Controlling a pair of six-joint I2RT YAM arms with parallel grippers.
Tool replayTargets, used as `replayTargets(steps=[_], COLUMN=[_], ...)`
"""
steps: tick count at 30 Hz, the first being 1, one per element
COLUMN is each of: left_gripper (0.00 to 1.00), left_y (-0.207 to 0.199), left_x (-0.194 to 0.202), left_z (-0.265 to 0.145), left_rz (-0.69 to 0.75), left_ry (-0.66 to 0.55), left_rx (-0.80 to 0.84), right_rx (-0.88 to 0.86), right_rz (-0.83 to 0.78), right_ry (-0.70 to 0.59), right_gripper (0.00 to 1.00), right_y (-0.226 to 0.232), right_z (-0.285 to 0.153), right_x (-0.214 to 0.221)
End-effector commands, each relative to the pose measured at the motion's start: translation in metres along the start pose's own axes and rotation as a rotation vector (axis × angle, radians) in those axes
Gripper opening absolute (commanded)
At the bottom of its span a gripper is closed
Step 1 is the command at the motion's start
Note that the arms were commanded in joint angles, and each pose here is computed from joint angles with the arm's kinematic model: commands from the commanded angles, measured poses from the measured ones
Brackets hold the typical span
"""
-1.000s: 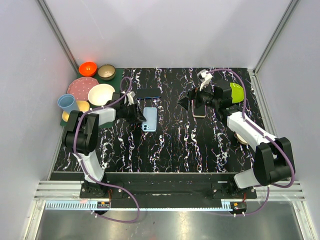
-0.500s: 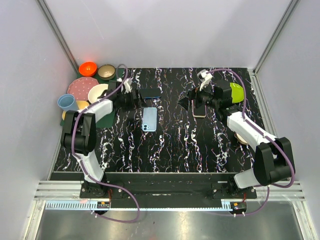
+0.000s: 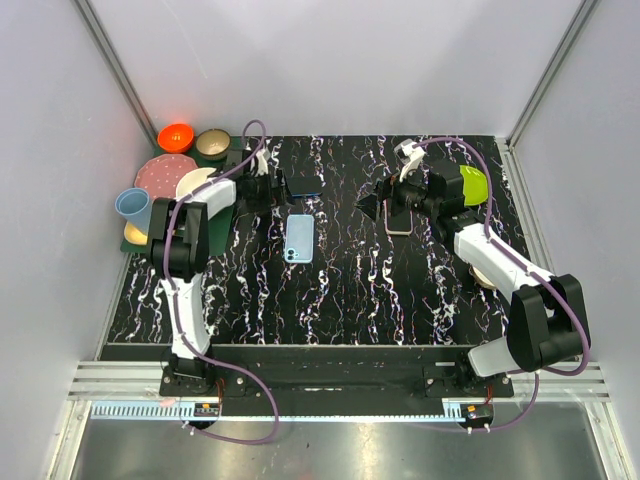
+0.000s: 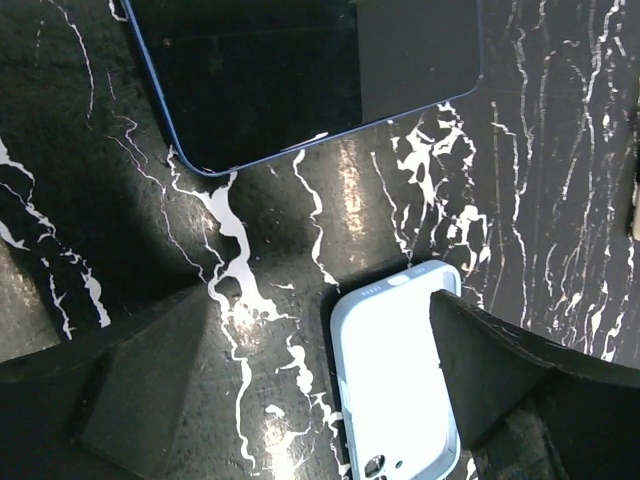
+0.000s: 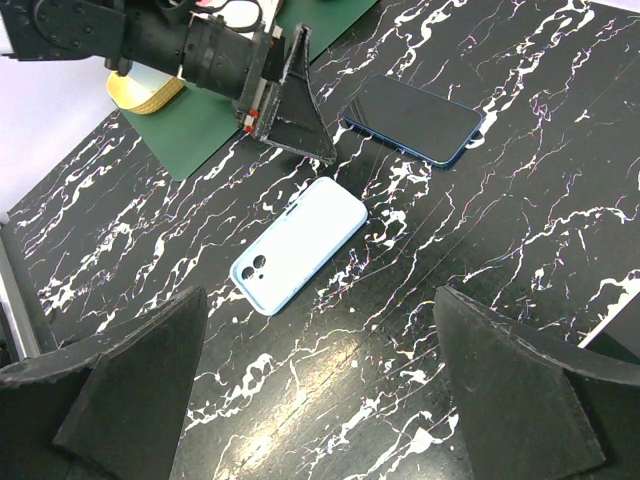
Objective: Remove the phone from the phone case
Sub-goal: Place the phone case at the center of the board, then adjust the phone at the center of the board.
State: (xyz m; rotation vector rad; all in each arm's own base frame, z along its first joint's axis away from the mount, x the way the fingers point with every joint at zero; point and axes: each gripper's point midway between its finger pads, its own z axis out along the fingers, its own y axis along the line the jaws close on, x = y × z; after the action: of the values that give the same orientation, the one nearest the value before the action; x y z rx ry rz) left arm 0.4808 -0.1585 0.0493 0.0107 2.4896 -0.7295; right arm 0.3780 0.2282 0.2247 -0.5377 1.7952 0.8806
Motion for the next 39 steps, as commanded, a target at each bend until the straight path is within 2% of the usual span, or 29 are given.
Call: replayTargets(steps=[1, 12, 18, 39], left_gripper=[0.99, 0.99, 0.99, 0.99], left_y=[-0.009, -0.014, -0.013, -0.008], left_x=[-0.024, -0.025, -0.036, -0.056], left_z=[-0.001, 0.022, 0.028, 0.032], left_rz=[0.024, 0.01, 0.023, 0.055], left_ry=[-0.029, -0.013, -0.042, -0.095], left_rx=[0.025, 0.042, 0.023, -0.014], right_rx=[-0.009, -0.002, 0.001, -0.002], right_rz=[-0.061, -0.067, -0.066, -0.07], right_ry=[-0.068, -0.065, -0.062, -0.063], right_gripper=[1.0, 1.0, 1.0, 1.0], right_y=[0.005, 0.003, 0.001, 0.002], right_z=[-0.006, -0.005, -0.004, -0.004], right_x=[-0.022, -0.021, -0.019, -0.02])
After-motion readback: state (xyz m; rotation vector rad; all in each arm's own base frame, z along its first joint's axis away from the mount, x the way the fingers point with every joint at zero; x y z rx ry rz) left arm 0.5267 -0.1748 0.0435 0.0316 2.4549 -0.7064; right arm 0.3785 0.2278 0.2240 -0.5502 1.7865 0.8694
